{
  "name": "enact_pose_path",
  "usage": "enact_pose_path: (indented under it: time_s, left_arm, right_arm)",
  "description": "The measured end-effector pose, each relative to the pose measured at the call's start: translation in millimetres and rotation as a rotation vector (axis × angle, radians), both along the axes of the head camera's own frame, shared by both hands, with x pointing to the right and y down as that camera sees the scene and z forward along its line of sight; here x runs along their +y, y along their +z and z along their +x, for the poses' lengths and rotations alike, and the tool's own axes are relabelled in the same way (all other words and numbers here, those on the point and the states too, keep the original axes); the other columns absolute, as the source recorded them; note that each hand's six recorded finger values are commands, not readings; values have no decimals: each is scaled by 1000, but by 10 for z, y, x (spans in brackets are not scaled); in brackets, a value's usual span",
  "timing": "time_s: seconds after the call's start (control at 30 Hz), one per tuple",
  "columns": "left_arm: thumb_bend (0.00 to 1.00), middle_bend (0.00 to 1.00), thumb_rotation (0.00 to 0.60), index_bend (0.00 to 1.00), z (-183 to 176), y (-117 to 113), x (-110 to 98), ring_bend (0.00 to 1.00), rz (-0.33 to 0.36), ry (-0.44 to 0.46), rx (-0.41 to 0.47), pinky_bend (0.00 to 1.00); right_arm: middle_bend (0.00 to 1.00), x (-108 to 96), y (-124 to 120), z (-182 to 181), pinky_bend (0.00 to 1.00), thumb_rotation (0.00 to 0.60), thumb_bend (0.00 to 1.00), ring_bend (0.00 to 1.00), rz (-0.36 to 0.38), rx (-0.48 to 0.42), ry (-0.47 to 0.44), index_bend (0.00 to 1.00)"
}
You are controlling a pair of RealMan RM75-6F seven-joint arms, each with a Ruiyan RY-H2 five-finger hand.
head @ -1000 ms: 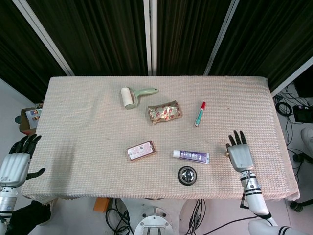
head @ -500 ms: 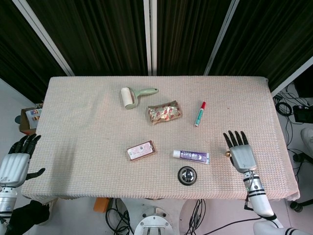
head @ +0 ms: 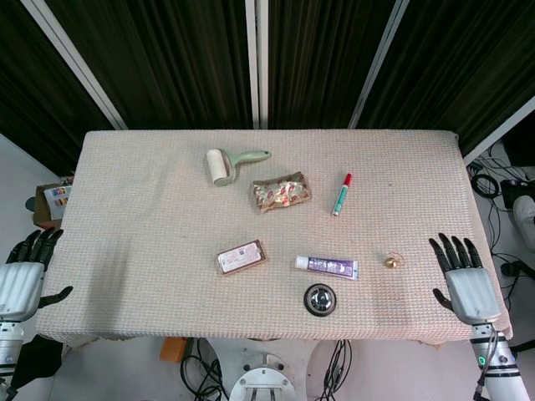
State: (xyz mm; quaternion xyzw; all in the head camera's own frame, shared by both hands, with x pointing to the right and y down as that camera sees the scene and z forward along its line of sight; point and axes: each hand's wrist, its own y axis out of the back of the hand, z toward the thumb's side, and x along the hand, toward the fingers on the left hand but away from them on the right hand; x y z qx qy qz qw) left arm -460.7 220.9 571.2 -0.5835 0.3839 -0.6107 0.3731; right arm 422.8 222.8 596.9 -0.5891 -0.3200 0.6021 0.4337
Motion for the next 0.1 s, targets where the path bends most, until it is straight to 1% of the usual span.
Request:
enact_pose_path:
  time_s: [0.1]
  left_arm:
    - [113, 75, 600, 84, 10, -2, -3, 61, 0, 2, 1, 171]
  right_arm:
    - [0, 45, -162, 94, 0, 600, 89, 0, 60, -14, 24, 0]
